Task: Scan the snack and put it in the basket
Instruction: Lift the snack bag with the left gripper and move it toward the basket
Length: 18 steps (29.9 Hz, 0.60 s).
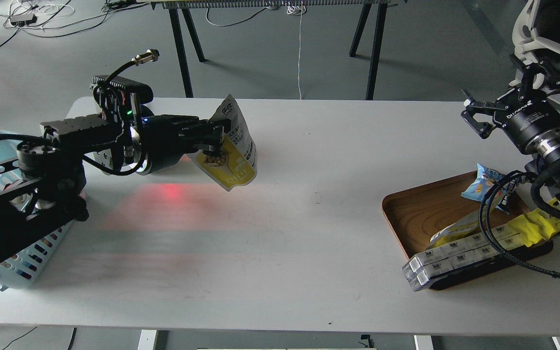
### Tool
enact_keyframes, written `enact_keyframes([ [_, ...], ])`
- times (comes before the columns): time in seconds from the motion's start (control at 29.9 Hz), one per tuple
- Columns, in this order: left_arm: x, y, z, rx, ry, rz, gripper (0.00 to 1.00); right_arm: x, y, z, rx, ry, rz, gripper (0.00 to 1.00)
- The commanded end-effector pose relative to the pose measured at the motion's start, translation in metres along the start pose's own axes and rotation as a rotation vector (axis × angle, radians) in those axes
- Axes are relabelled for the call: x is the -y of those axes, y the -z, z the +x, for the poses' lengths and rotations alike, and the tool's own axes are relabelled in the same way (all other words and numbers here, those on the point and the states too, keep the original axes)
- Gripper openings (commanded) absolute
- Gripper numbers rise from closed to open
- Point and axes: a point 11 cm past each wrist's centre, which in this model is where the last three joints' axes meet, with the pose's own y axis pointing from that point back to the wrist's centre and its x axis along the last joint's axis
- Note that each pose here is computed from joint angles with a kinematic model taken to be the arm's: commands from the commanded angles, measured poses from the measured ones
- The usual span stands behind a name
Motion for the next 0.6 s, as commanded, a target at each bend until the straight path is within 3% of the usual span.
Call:
enact_keyframes([
  [0.0, 0.002, 0.0, -0.003, 0.037, -0.015, -0.009, 0.0, 0.0, 0.0, 0.0, 0.0, 0.0, 0.0, 0.97],
  [0.57, 0.002, 0.004, -0.018, 0.309, 0.019, -0.018, 0.0, 0.0, -0.002, 0.001, -0.002, -0.004, -0.007, 0.97],
])
